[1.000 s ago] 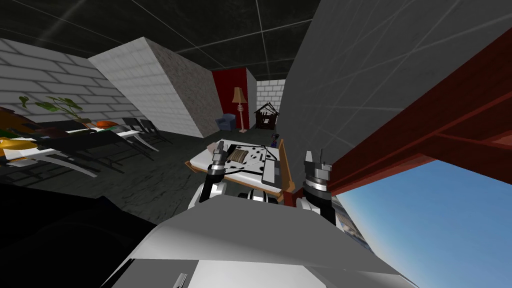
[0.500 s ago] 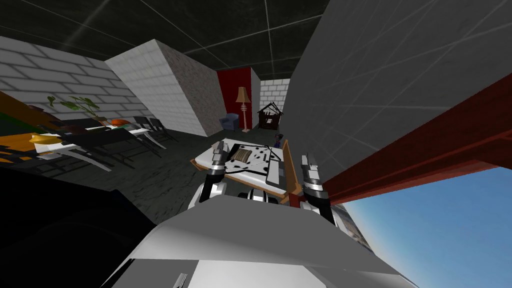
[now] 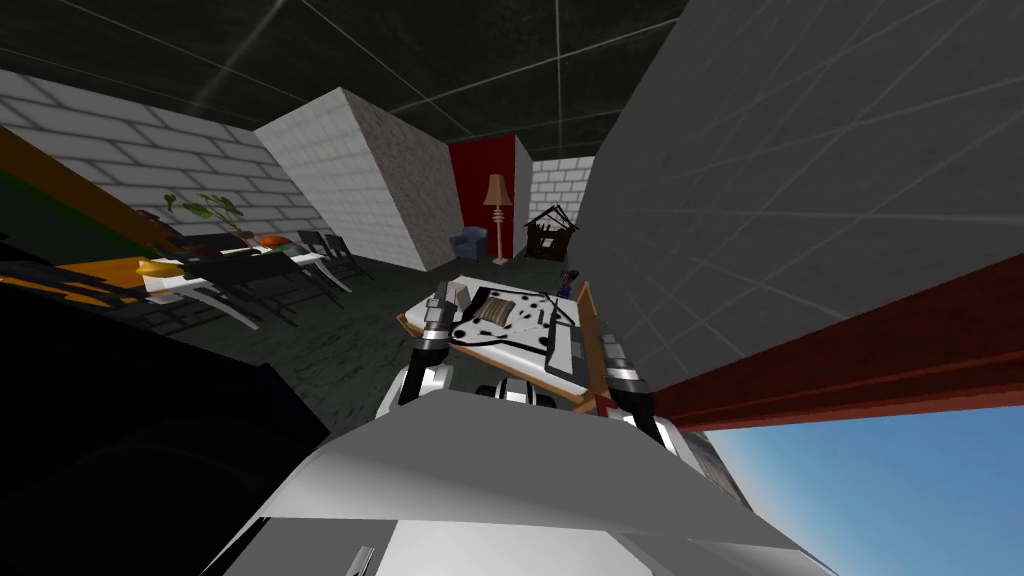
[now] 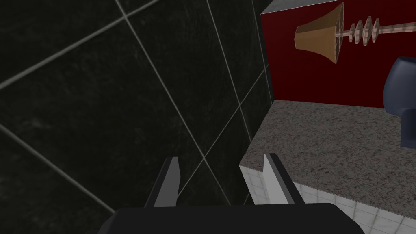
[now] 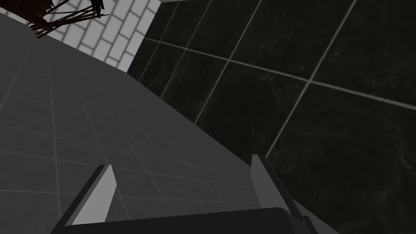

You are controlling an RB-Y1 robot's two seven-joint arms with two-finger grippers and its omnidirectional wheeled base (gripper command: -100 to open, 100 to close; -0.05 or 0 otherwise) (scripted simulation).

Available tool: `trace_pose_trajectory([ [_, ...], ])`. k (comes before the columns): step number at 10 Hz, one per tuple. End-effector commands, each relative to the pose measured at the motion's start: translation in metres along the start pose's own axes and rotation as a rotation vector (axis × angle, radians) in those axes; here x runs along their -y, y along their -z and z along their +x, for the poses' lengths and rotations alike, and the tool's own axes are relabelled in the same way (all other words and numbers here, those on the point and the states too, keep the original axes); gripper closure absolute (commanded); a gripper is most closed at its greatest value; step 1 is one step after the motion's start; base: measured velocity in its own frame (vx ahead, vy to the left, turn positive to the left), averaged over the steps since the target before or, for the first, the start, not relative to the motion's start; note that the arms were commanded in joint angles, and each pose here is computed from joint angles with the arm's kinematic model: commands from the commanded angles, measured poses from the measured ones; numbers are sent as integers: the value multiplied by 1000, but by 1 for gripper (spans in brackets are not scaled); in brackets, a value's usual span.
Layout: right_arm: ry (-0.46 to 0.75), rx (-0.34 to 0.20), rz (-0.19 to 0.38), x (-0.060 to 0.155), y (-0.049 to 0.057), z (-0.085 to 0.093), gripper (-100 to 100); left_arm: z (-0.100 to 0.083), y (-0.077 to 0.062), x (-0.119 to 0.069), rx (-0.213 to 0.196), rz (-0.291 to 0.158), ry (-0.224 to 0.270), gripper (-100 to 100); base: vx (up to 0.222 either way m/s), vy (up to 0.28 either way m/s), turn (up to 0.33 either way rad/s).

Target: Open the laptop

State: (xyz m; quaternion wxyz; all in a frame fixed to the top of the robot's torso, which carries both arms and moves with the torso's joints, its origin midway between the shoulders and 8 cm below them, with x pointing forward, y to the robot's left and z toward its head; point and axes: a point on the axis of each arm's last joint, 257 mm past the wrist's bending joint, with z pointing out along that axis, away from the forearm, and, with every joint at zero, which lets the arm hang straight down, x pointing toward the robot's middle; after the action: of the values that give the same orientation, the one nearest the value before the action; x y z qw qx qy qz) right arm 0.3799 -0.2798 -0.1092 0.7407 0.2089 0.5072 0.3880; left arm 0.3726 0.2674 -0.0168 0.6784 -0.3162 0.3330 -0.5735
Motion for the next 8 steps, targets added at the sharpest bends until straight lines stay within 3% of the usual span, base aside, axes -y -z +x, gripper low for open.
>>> trace_pose_trajectory([
  [1, 158, -77, 111, 49, 14, 7, -100, 0, 0, 0, 0, 0, 0, 0, 26, 183, 133],
  [2, 167, -82, 110, 49, 14, 8, -100, 0, 0, 0, 0, 0, 0, 0, 13, 117, 34],
  [4, 292, -143, 193, 88, 28, 12, -100, 0, 0, 0, 0, 0, 0, 0, 7, 105, 99],
  [5, 295, -148, 197, 90, 29, 13, -100, 0, 0, 0, 0, 0, 0, 0, 4, 94, 53],
  [7, 420, -214, 285, 132, 47, 13, -100, 0, 0, 0, 0, 0, 0, 0, 12, 114, 122],
  [8, 426, -219, 286, 133, 48, 14, -100, 0, 0, 0, 0, 0, 0, 0, 32, 91, 48],
])
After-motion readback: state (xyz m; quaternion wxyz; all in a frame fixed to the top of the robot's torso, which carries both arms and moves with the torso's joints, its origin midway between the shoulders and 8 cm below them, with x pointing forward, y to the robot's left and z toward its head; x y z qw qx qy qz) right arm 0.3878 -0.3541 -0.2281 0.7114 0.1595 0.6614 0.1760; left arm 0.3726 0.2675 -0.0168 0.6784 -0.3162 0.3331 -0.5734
